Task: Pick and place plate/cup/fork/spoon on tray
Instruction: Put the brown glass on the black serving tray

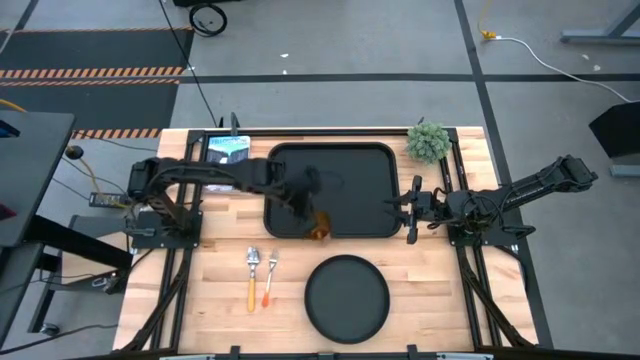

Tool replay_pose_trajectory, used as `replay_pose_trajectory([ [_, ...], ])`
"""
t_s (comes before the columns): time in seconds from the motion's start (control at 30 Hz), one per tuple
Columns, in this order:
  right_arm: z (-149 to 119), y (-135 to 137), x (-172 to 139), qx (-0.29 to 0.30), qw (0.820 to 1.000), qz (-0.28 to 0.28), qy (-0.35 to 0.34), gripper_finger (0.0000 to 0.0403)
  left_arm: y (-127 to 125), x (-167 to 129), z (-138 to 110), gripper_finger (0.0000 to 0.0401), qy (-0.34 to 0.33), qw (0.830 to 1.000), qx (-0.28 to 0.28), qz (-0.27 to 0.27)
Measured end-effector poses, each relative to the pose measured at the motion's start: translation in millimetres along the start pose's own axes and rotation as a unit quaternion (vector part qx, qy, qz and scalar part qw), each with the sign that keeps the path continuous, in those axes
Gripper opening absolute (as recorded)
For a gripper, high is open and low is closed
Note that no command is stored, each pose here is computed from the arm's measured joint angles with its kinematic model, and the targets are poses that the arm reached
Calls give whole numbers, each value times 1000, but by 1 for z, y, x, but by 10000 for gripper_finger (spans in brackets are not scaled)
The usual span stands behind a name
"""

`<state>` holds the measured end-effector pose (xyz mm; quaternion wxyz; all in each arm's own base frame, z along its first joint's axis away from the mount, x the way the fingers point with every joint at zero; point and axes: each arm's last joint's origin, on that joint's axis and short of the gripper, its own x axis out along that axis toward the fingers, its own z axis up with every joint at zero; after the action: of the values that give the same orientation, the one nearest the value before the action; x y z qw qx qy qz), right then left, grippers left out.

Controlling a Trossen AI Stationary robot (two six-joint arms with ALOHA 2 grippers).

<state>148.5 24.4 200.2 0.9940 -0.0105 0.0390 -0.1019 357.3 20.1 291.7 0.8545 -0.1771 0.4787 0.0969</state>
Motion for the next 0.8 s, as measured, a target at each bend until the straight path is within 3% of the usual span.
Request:
replay_pose_trajectory([
  [0.53,-3,0,0,-7,1000,0,15,116,86,46,105,15,-39,996,41,62],
  [0.8,-3,0,0,1,1000,0,15,116,136,82,118,15,-21,996,22,81],
])
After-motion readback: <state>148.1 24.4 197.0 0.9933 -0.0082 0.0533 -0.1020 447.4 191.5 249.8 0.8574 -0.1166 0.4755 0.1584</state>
